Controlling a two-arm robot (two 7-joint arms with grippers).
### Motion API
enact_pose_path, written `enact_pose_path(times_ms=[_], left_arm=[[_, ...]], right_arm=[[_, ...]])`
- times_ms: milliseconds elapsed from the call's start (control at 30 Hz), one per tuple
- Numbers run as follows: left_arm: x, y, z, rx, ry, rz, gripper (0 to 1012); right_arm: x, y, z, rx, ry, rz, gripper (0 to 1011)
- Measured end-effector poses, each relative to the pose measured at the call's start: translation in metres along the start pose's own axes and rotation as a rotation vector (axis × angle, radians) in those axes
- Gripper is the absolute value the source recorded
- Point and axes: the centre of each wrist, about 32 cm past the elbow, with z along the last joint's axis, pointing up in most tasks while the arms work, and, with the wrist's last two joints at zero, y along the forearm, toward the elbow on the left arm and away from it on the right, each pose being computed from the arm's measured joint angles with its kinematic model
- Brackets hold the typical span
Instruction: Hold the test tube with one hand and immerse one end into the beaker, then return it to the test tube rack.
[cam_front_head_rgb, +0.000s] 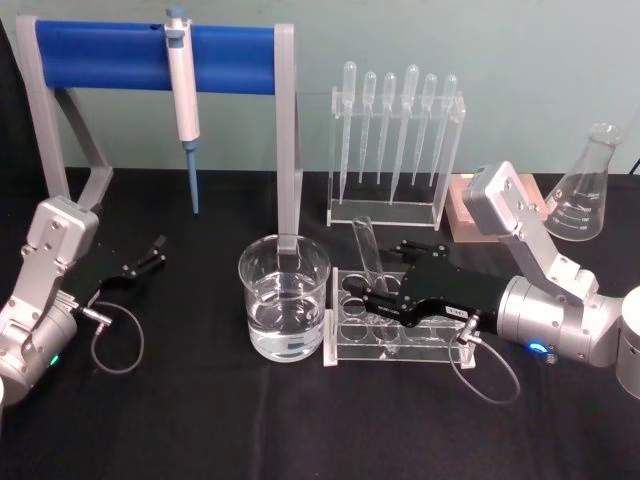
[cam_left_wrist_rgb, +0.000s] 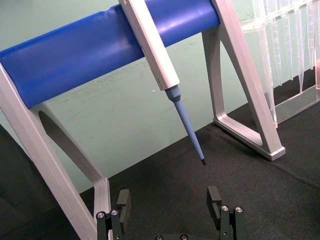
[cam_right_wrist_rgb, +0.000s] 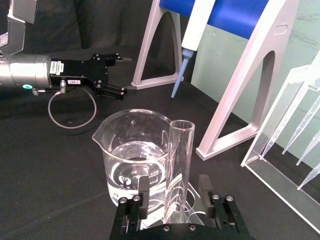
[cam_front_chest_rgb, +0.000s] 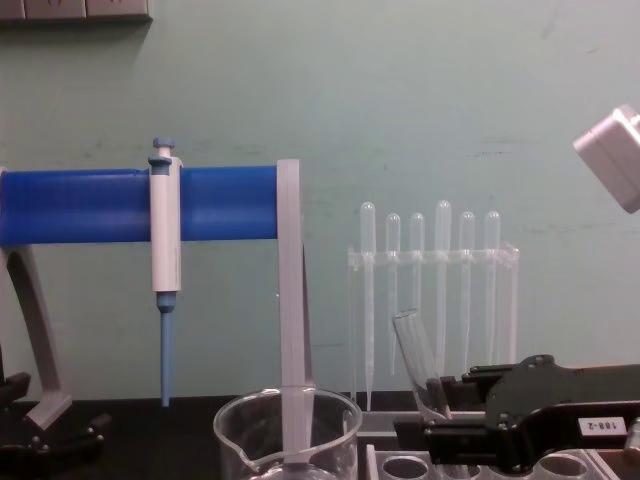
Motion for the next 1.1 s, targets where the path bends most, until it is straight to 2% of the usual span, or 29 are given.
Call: enact_pose_path(times_ms=[267, 300, 333, 467, 600, 767, 967, 1100], left_arm=[[0.0, 0.0, 0.0, 0.0, 0.0, 0.0, 1000], [0.0, 0.0, 0.0, 0.0, 0.0, 0.0, 1000], [0.0, 0.0, 0.0, 0.0, 0.0, 0.0, 1000], [0.0, 0.0, 0.0, 0.0, 0.0, 0.0, 1000], [0.0, 0.0, 0.0, 0.0, 0.0, 0.0, 1000], [0.0, 0.0, 0.0, 0.0, 0.0, 0.0, 1000], [0.0, 0.0, 0.0, 0.0, 0.0, 0.0, 1000], [0.0, 0.0, 0.0, 0.0, 0.0, 0.0, 1000]], right_arm=[[0.0, 0.001, -0.001, 0.011, 0.007, -0.005, 390], [0.0, 0.001, -0.002, 0.011, 0.008, -0.006, 390], [-0.001, 0.002, -0.002, 0.013, 0.01, -0.007, 330], [-0.001, 0.002, -0.003, 0.018, 0.015, -0.011, 233], [-0.003, -0.001, -0.002, 0.035, 0.02, -0.019, 227], [-0.005, -0.007, -0.001, 0.089, 0.048, -0.029, 227], [-0.008, -0.022, 0.006, 0.205, 0.093, -0.062, 226], [-0.01, -0.028, 0.011, 0.245, 0.099, -0.088, 226]])
